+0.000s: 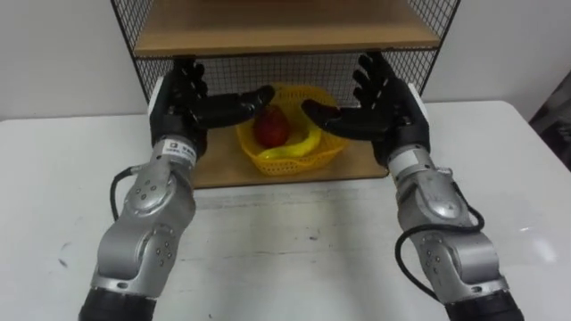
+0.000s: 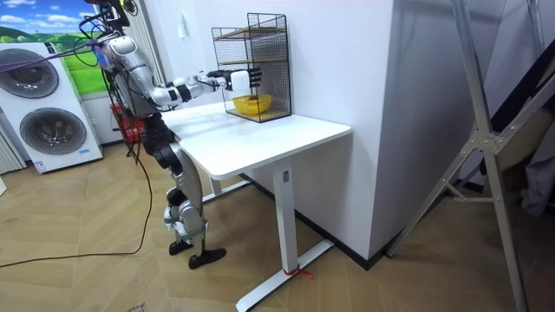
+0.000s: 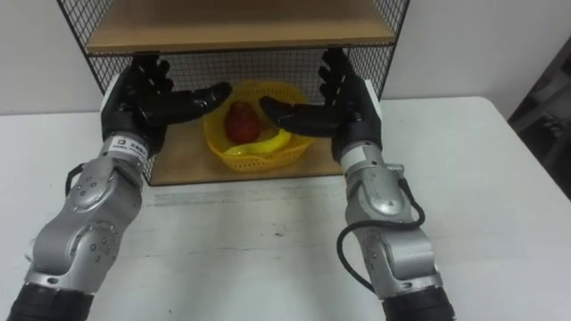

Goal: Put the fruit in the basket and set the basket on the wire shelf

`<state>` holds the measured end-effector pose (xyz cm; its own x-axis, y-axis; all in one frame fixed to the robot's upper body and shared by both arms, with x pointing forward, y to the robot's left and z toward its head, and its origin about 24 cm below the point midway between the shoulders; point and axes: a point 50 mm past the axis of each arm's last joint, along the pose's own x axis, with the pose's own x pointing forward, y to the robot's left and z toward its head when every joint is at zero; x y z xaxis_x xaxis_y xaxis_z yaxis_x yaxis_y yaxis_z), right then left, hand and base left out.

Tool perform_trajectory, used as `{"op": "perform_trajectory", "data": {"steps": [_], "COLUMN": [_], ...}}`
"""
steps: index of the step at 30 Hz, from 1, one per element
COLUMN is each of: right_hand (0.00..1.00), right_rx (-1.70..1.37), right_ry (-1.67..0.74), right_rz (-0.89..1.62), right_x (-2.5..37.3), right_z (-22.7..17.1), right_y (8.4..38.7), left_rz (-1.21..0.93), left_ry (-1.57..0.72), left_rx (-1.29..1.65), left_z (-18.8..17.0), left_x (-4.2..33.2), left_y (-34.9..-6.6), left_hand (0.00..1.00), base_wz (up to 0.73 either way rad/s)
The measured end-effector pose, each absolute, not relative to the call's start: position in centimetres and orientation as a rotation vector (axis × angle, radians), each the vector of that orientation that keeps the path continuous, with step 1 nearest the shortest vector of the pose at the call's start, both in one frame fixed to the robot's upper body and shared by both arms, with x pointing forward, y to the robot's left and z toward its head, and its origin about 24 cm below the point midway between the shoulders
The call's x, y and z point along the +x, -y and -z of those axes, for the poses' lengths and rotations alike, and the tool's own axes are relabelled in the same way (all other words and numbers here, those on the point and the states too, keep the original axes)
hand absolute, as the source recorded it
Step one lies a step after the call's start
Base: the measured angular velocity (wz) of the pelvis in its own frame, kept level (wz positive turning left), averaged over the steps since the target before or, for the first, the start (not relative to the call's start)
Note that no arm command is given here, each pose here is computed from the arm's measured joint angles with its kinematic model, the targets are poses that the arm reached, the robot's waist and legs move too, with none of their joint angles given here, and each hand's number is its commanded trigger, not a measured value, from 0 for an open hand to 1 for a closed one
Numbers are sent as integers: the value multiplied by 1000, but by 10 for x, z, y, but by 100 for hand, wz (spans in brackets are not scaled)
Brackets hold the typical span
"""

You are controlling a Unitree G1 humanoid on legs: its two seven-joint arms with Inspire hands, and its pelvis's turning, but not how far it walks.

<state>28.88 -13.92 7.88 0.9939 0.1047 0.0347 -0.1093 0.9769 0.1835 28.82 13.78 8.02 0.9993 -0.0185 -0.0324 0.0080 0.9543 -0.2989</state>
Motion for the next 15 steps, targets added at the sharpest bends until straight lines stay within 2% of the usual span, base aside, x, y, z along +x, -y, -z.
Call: {"op": "perform_trajectory", "data": {"steps": [7,11,15], "right_hand": [0,0,0], "right_rx": [210,190,165], "right_ry": [-1,-34,26], "right_rz": [-167,-168,-187], "right_x": [259,248,235], "right_z": [-64,-52,-59], "right_y": [141,144,144], "left_rz": [107,90,115], "left_ry": [-64,-107,-86], "left_rx": [-312,-327,-330], "left_z": [-62,-45,-41], "left_x": [254,235,223], "left_y": [-129,-135,-136], "left_hand": [0,0,0], "base_wz": [0,0,0]}}
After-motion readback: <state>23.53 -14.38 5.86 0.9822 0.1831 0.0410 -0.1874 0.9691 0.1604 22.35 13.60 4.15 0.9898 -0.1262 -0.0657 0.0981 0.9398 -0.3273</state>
